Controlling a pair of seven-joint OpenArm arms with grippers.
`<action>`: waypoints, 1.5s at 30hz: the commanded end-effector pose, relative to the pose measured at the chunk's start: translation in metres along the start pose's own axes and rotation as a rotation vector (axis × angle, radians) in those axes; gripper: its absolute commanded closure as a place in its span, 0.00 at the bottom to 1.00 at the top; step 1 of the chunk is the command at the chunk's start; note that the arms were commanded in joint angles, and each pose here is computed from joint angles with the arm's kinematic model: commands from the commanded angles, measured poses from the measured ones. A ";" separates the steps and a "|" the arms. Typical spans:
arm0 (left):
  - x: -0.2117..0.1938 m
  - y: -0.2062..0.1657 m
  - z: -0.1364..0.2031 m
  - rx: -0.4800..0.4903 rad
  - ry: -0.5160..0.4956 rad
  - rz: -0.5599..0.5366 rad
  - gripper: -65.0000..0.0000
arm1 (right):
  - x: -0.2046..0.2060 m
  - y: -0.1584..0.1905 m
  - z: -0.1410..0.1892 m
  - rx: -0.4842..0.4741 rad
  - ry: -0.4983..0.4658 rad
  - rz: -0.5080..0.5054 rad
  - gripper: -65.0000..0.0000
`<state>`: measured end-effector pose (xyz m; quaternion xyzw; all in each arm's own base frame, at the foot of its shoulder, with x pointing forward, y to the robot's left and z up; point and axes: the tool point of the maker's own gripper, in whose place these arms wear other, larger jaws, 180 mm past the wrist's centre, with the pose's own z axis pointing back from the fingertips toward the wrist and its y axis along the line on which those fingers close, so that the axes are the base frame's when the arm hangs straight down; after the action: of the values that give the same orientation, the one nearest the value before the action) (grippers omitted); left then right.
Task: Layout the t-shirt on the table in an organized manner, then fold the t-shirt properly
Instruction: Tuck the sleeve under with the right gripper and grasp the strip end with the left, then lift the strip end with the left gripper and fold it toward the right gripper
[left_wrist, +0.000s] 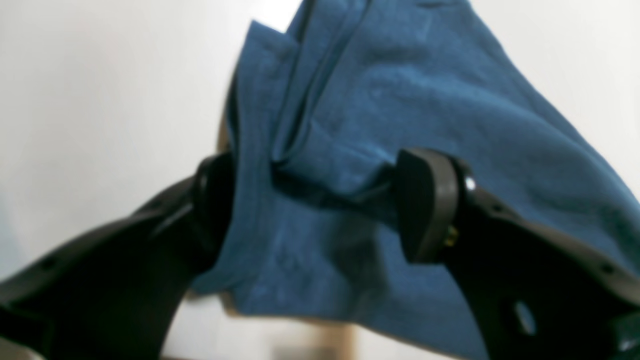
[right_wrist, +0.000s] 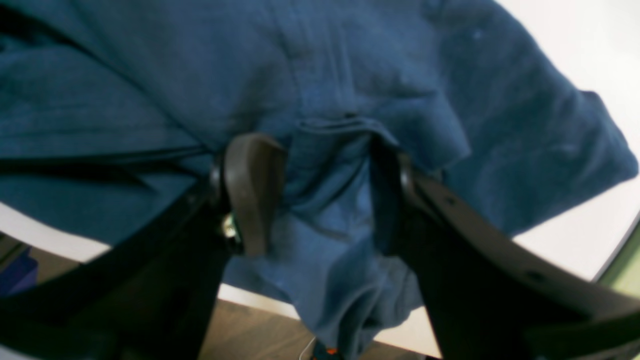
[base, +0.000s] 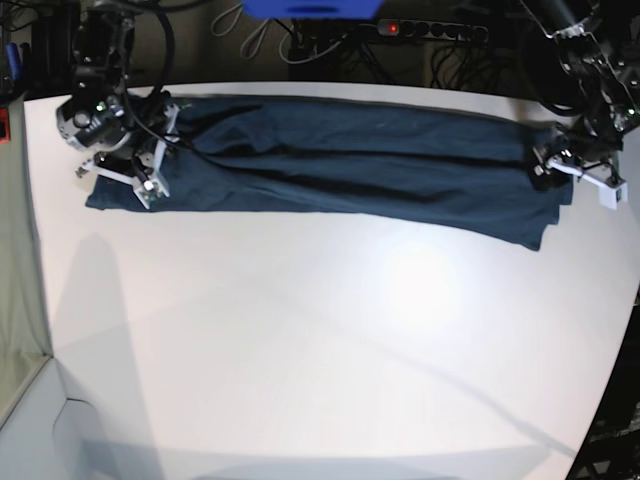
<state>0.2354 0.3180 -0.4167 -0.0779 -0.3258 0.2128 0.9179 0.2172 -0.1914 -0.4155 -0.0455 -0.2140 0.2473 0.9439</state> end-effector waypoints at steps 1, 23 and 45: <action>0.019 0.003 0.004 0.015 -0.046 -0.018 0.31 | 0.007 -0.004 0.003 -0.010 -0.027 0.004 0.51; -0.018 0.008 -0.027 0.043 0.094 0.019 0.33 | 0.012 -0.008 0.003 -0.017 -0.038 0.005 0.51; 0.048 -0.060 0.006 -0.031 -0.135 -0.148 1.00 | 0.006 -0.005 -0.007 0.008 -0.010 -0.010 0.51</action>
<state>0.2688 0.2782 -0.3915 -0.0571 -0.3523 0.1511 0.9218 0.2260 -0.1901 -0.4207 -0.0365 -0.2173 0.2430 0.9446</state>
